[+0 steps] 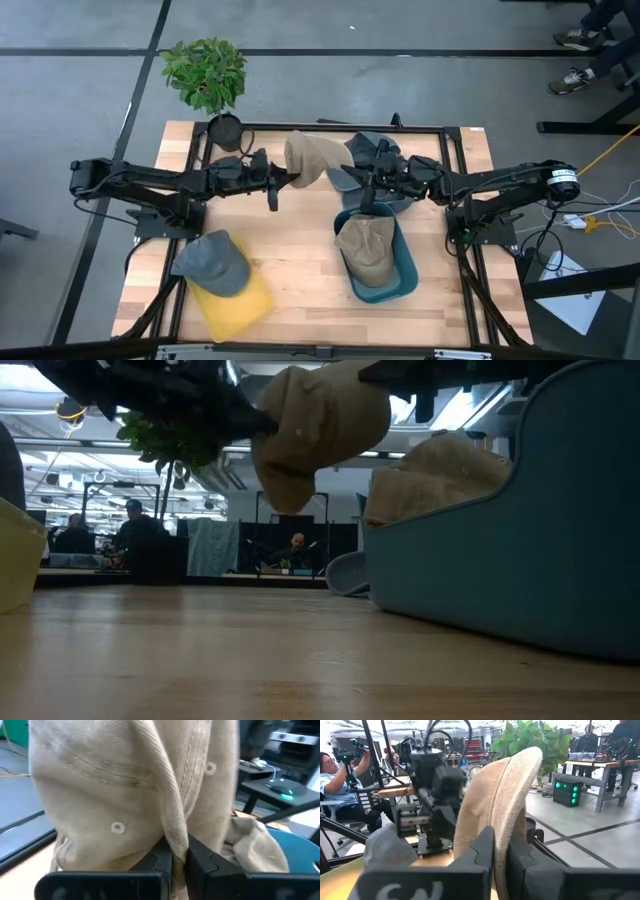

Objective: Pick & Place hat
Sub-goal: Put the brown cap into the blue bin

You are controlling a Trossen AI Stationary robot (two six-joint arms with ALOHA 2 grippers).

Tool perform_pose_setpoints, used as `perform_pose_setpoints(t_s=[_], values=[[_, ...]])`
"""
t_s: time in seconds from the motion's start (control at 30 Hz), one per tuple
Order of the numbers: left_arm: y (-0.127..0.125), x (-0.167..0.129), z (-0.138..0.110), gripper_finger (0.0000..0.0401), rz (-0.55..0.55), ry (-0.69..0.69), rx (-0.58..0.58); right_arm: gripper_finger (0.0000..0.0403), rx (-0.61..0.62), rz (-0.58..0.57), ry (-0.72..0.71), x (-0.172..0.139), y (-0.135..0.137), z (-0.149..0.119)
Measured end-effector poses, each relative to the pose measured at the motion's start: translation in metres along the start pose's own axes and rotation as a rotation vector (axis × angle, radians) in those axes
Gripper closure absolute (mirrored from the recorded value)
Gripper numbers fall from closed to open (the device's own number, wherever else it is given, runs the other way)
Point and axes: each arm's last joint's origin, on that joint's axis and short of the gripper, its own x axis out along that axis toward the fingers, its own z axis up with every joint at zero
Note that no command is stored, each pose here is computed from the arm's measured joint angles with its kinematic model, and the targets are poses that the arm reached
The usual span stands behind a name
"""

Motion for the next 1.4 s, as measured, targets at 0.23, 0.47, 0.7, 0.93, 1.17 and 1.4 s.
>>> perform_pose_setpoints(t_s=[0.23, 0.47, 0.7, 0.93, 1.17, 1.4], values=[[-0.009, -0.033, 0.016, 0.0381, -0.054, -0.007, 0.033, 0.0377, 0.017, 0.0, 0.013, 0.0, 0.0, -0.001], [-0.018, -0.056, 0.02, 0.0382, -0.181, 0.018, 0.074, 0.0376, 0.096, 0.036, 0.017, 0.0, 0.001, -0.001], [-0.021, -0.061, 0.022, 0.0382, -0.274, 0.03, -0.025, 0.0311, 0.089, 0.092, 0.068, 0.0, 0.003, -0.006], [-0.021, -0.061, 0.019, 0.0381, -0.261, 0.076, -0.136, 0.0197, 0.025, 0.014, 0.215, -0.002, -0.003, -0.021], [-0.02, -0.061, 0.019, 0.0381, -0.255, 0.082, -0.193, 0.0123, -0.148, 0.025, 0.231, -0.002, -0.004, -0.022], [-0.02, -0.061, 0.019, 0.0381, -0.225, 0.075, -0.212, 0.0112, -0.331, -0.005, 0.23, -0.002, -0.006, -0.022]])
